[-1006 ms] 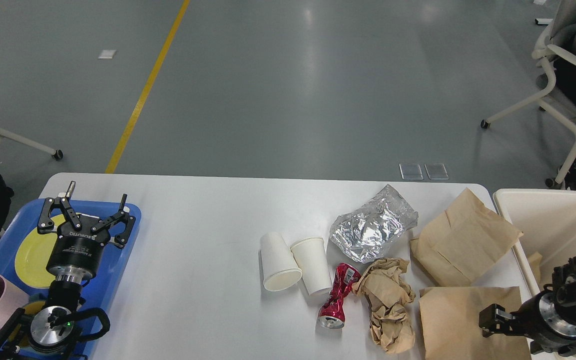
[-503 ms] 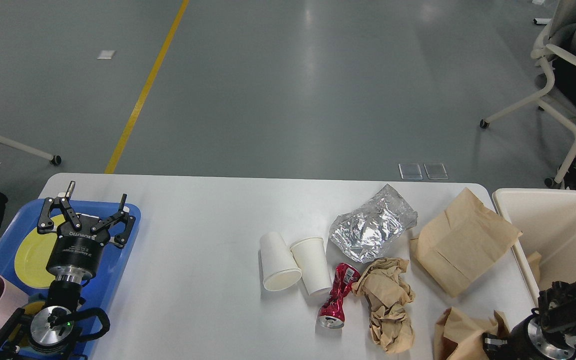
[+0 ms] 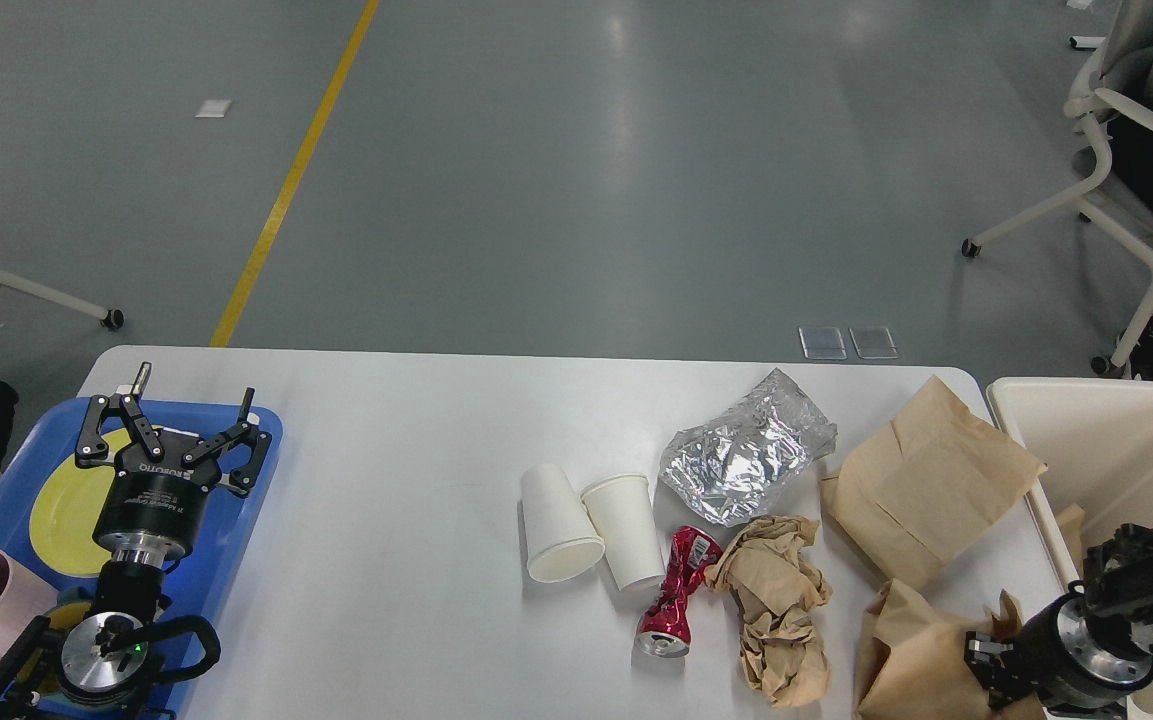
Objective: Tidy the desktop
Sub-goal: 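Lower the right gripper onto the brown paper bag near the bin, then grasp and lift the brown paper bag with the right gripper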
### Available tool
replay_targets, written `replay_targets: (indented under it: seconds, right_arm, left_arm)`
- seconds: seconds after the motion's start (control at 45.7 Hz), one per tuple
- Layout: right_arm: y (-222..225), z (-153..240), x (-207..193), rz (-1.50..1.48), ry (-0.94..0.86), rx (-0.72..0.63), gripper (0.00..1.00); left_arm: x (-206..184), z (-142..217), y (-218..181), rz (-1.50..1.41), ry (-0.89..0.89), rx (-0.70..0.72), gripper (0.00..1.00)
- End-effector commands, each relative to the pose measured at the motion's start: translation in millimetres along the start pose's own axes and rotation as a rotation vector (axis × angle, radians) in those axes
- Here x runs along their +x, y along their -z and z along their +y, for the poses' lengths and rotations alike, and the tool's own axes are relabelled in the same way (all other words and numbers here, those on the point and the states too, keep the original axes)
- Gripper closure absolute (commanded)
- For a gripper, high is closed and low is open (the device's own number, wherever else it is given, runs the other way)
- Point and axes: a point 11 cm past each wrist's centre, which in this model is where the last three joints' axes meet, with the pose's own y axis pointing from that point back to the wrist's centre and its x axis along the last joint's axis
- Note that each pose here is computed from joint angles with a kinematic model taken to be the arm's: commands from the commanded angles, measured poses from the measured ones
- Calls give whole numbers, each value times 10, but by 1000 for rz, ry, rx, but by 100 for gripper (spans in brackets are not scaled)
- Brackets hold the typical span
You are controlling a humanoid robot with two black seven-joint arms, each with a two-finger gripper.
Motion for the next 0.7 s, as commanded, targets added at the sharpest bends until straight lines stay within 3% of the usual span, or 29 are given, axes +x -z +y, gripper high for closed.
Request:
replay_targets:
  seconds: [0.0,0.459,0.678]
  right_arm:
    - [51,281,117,-14,42,-8,100]
    - [56,2273,669,-102,-55,34,100]
    - [17,2744,756,-99,-134,7,100]
  left_arm:
    - [0,0,0,0,0,0,4]
    - [0,0,-4,0,0,-1,4]
    - [0,0,-6,0,0,-3,4]
